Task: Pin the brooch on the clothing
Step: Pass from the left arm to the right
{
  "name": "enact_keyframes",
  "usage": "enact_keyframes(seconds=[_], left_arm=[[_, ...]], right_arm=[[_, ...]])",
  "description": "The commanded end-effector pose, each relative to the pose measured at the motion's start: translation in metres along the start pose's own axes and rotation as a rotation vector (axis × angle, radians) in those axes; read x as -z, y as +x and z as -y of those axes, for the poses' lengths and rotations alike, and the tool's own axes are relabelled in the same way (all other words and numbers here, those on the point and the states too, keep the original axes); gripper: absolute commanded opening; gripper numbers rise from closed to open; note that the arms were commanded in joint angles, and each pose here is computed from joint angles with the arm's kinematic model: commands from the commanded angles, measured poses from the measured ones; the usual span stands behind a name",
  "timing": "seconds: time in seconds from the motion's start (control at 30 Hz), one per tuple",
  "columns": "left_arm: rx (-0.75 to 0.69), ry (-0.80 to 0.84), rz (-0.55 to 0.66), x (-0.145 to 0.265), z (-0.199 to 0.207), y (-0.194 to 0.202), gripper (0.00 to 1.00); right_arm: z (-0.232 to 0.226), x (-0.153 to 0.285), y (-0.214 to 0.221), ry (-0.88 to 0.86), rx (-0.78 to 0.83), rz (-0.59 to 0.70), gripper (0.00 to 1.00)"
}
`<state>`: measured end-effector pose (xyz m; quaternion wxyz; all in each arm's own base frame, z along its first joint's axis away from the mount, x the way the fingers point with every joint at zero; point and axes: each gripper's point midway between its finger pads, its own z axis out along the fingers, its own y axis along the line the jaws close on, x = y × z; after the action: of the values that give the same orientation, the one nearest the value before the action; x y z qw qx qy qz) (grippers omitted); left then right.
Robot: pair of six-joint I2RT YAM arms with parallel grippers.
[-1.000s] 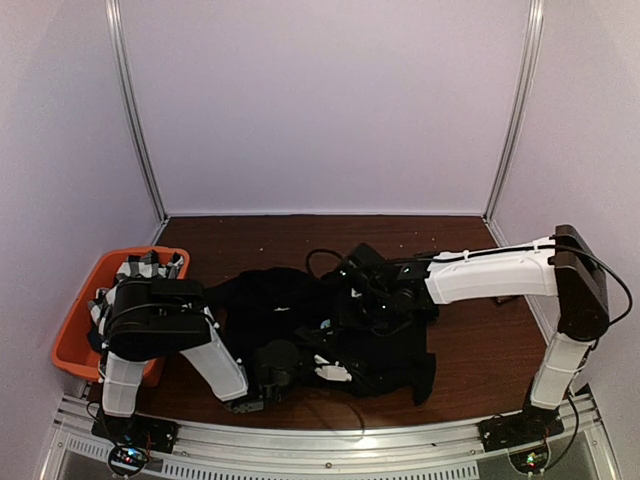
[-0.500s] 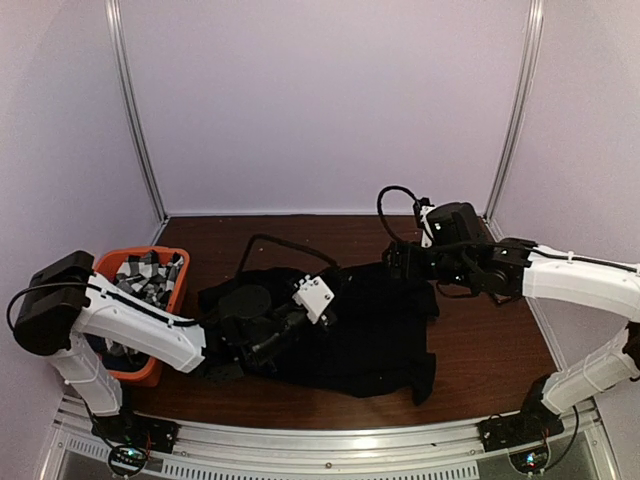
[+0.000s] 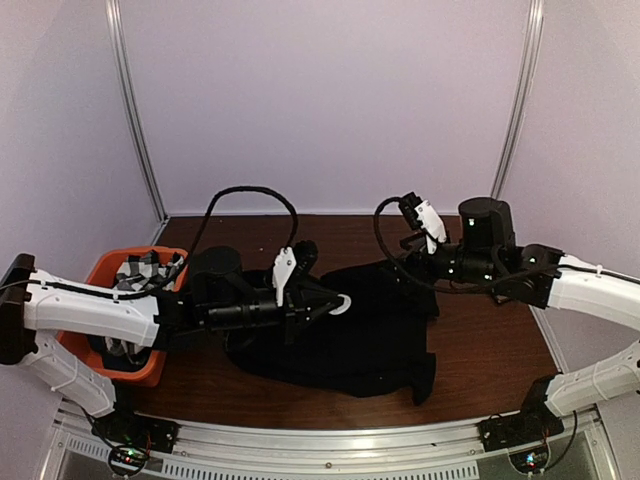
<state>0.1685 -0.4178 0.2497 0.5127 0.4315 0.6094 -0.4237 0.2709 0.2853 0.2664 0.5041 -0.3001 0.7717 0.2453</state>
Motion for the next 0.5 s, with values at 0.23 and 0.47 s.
enact_keyframes(seconds=[0.23,0.47], left_arm=[[0.174,0.204,-0.161,0.000,0.028,0.025,0.00],[0.192,0.176,-0.104,0.009,0.020,0.015,0.00]], right_arm=[[-0.095,0.024,0.018,-0.434,0.256,0.046,0.84],[-0.114,0.015,0.047,-0.479,0.325,-0.096,0.79]])
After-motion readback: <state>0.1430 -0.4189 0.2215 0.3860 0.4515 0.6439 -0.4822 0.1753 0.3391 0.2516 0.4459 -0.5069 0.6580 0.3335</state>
